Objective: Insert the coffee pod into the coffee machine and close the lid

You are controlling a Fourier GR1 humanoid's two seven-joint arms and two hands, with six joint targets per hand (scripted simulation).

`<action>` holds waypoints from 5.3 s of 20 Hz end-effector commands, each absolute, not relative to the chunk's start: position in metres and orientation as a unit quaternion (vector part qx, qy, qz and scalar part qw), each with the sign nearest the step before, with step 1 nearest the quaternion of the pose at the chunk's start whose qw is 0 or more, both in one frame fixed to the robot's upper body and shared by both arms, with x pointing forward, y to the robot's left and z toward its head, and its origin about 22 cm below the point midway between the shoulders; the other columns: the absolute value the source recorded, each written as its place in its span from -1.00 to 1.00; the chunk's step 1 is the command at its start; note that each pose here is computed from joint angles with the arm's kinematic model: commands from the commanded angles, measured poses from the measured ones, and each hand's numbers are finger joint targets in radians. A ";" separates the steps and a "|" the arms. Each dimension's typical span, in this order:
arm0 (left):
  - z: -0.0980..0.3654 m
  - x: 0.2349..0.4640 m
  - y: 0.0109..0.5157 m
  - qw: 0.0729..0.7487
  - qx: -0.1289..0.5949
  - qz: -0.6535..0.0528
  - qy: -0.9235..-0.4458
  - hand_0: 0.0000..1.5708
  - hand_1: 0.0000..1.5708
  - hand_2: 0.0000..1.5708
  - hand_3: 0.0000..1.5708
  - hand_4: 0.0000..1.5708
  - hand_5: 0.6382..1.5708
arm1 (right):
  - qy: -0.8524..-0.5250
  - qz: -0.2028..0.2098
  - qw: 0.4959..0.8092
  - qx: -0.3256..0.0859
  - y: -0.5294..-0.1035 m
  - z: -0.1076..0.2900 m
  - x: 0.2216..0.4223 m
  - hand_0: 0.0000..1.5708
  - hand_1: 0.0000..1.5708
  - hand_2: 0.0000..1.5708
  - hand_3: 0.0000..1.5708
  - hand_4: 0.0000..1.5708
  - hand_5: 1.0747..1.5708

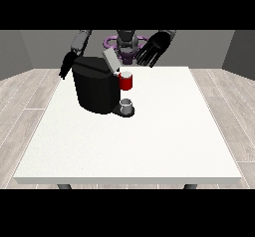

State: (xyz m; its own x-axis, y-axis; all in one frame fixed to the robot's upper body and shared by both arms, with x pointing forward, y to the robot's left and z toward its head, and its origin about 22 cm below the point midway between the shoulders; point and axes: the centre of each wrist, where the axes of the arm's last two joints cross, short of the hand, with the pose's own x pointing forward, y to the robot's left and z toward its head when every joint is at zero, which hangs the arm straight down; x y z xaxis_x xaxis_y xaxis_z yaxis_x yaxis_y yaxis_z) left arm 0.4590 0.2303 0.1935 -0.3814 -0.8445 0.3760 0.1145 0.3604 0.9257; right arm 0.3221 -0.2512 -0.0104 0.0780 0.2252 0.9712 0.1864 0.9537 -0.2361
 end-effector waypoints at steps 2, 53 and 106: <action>0.122 0.448 0.210 0.562 0.110 -0.356 -0.738 -1.00 -1.00 -1.00 -1.00 -0.75 1.00 | -0.638 0.005 0.753 -0.162 -0.264 -0.045 0.294 -1.00 -1.00 -1.00 -1.00 -1.00 1.00; 0.000 0.297 0.257 0.668 -0.031 -0.123 -0.733 -1.00 -1.00 -1.00 -1.00 -0.52 1.00 | -0.691 0.056 0.720 -0.011 -0.228 0.080 0.386 -1.00 -1.00 -1.00 -1.00 -1.00 1.00; 0.073 0.337 0.197 0.565 -0.090 -0.213 -0.792 -1.00 -1.00 -1.00 -1.00 -0.47 1.00 | -0.792 0.169 0.566 -0.155 -0.181 0.284 0.401 -1.00 -1.00 -1.00 -1.00 -1.00 1.00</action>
